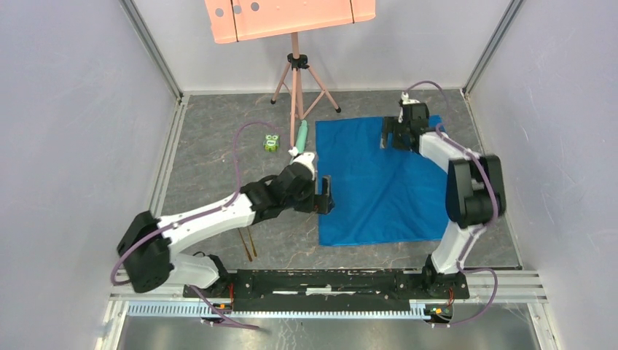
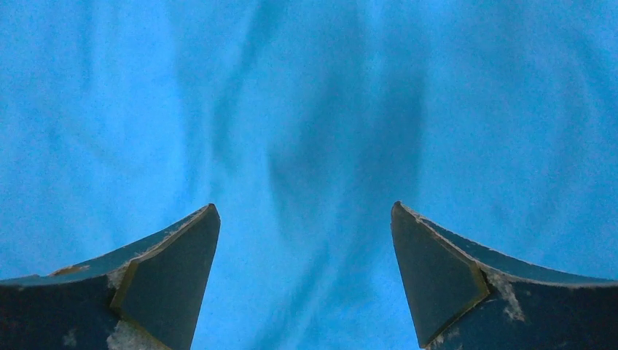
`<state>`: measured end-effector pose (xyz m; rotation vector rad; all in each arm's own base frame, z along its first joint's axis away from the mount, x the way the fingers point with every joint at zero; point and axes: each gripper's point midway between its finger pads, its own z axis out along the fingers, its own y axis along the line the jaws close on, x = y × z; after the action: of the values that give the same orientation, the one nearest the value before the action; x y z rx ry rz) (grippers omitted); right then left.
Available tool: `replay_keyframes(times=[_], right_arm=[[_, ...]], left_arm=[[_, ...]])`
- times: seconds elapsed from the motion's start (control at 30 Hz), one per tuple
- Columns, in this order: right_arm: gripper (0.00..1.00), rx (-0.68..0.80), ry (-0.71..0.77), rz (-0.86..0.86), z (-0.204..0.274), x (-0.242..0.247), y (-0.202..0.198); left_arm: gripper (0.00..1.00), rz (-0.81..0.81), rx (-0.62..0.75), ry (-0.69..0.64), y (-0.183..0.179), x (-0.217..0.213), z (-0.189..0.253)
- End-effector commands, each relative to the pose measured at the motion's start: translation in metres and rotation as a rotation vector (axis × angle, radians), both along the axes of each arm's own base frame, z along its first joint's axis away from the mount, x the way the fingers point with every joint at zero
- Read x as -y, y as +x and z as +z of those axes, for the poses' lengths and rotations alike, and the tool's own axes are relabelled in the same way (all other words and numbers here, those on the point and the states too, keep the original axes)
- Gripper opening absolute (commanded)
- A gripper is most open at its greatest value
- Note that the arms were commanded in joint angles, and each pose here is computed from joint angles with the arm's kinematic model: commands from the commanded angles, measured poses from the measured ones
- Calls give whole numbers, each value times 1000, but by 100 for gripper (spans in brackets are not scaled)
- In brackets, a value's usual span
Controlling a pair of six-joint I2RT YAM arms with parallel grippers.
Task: Fold the napkin into a case and place the utensils inside
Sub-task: Flatten out the crumpled napkin at the center of the board.
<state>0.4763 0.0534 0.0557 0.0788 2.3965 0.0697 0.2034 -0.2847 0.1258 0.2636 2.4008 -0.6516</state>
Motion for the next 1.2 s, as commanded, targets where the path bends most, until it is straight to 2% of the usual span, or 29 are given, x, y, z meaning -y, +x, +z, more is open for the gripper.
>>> replay_keyframes(times=[0.0,0.07,0.2,0.37,0.53,0.8,1.03,1.17], right_arm=[[93,-25,-3,-99,29,18,-74],[92,-62,-31,-134,20,30,-107],[90,-34,-60,-224,12,59,-154],[89,-6,-51,-299,8,85,-180],[89,-53,-62,-400,-10,108,-204],[89,-115,-70,-502,-33,129,-238],[90,-163,-93,-572,-43,144,-259],[90,-148,-78,-552,-37,142,-254]], left_arm=[[100,-14,117,-111,50,55,43],[100,7,100,-105,68,69,39],[100,38,101,-88,104,90,24],[100,45,79,-6,138,99,-11],[100,80,44,46,159,91,-41],[100,103,-22,105,163,75,-80],[100,105,-38,127,159,68,-85],[100,97,-48,129,156,67,-83]])
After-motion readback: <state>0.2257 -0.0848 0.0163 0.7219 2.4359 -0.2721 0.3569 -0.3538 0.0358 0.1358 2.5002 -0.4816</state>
